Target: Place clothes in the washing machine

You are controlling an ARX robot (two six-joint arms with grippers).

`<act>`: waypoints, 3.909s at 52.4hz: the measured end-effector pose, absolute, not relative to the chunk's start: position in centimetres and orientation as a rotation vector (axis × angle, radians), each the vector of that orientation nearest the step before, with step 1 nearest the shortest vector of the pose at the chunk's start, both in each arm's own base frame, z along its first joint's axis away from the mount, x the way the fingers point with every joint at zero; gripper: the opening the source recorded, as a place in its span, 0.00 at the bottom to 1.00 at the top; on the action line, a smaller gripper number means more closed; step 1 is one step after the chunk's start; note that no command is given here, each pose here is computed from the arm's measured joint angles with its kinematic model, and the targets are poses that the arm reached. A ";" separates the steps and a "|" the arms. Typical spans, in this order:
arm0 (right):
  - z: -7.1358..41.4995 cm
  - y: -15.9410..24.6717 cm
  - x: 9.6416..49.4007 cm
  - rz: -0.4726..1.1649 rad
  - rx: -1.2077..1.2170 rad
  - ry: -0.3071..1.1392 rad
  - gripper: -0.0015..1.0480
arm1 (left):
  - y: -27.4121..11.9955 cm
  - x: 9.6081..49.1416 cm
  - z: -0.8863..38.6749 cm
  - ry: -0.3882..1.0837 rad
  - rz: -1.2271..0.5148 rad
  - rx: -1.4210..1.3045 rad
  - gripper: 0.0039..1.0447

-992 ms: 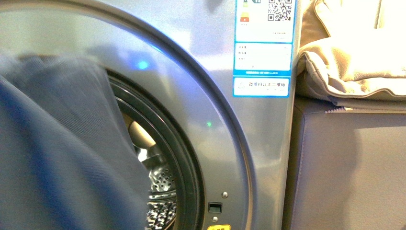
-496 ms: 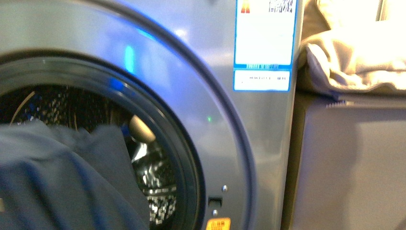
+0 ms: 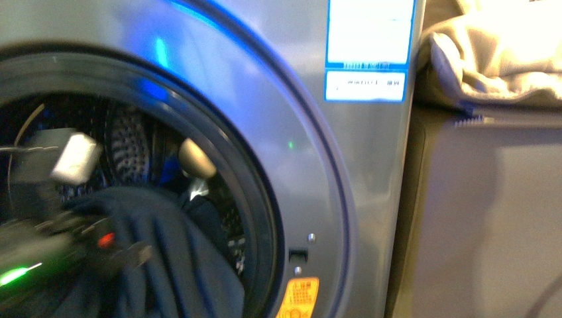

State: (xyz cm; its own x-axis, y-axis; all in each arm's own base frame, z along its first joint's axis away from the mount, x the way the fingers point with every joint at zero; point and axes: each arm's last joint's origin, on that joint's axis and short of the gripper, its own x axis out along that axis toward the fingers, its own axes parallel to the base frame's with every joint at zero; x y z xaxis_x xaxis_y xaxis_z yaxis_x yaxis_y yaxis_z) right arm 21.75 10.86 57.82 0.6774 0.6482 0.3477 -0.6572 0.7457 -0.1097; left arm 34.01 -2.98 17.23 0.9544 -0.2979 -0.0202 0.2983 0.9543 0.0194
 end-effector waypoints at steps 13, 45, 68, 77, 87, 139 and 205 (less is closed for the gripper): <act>57.8 10.9 21.8 0.733 0.025 -0.381 0.93 | -3.2 36.6 16.9 0.050 -0.275 0.028 0.09; 45.0 3.3 14.9 0.153 0.114 -0.233 0.93 | -4.2 45.1 16.3 0.118 -0.166 0.037 0.09; 33.1 2.2 12.8 0.013 0.033 -0.013 0.57 | -3.7 49.2 17.1 0.115 -0.100 0.017 0.09; 29.4 1.6 12.3 0.008 0.013 -0.010 0.34 | -3.9 50.3 17.0 0.111 -0.091 0.018 0.09; 26.3 1.0 12.0 0.016 0.005 0.001 0.10 | -4.2 51.6 16.8 0.120 -0.083 0.019 0.09; 18.4 0.0 9.8 0.001 0.001 0.003 0.02 | -4.8 59.8 12.7 0.148 -0.001 -0.011 0.09; 16.5 0.0 9.8 0.001 0.001 0.002 0.02 | -1.9 52.8 13.1 0.132 -0.018 0.029 0.96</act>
State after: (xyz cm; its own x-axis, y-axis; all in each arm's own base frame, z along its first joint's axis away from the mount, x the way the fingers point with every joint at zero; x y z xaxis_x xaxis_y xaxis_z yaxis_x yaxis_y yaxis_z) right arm 9.76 0.02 16.48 1.0000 0.0008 -0.0021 -0.0008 1.0000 0.0010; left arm 52.80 -1.92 13.11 0.9911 -0.0157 -0.1321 0.0195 0.9994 0.0276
